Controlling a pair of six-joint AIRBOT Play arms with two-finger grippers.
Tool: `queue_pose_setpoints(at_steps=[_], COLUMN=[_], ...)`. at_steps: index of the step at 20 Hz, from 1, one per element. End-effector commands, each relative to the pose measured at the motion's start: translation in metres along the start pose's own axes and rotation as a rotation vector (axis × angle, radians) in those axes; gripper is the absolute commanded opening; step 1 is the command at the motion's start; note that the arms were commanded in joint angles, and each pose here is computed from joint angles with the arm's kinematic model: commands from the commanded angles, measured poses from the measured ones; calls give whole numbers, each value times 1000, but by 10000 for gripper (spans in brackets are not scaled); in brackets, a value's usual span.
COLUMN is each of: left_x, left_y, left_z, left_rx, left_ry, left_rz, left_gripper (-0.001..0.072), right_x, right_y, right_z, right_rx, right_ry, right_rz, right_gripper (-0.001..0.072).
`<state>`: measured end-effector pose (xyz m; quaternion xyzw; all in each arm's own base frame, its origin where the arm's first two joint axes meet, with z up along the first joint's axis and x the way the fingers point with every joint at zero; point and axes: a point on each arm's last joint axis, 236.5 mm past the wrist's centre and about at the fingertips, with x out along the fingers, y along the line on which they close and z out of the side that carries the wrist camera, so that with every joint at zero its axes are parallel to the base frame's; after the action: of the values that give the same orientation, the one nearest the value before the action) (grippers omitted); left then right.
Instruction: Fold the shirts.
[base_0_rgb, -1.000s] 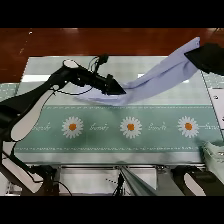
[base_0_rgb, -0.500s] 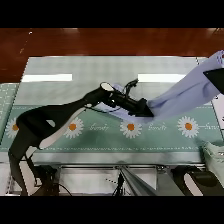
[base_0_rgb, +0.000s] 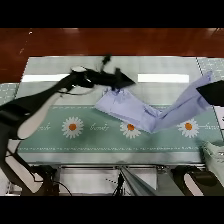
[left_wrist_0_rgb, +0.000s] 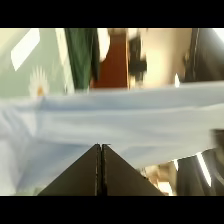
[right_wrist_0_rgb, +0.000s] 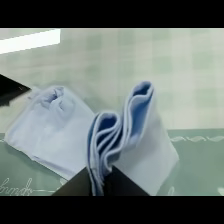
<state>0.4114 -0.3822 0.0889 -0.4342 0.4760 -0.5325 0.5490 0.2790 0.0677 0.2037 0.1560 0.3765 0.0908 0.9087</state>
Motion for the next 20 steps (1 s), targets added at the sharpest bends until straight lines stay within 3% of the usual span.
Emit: queue_pose_setpoints(at_steps=[1,7,9,12,15,16,18,20], left_x=[-124,-308,-336,-355,-341,-331,-315,-300], left_y=[-61,-144,-153,-136,-122,-116,-102,-87], left_z=[63,87,68,48,39,37,33,27], left_rx=[168,371,378,394,372,356,319,299], left_ry=[-221,-562,-561,-536,-500,-481,-446,-404], left_rz=[-8,93,139,329,365,354,338,350], left_gripper=[22,22,23,22,22,22,22,23], right_x=[49,179,217,261,289,292,292,281], right_y=[28,112,135,161,182,189,198,197], right_z=[28,6,-5,-35,-73,-83,-88,-81], right_rx=[-22,-63,-66,-13,76,71,56,58], right_ry=[-80,-28,-51,-33,25,37,26,45], right_rz=[122,261,287,320,344,350,362,371], right_gripper=[38,38,38,39,39,76,462,484])
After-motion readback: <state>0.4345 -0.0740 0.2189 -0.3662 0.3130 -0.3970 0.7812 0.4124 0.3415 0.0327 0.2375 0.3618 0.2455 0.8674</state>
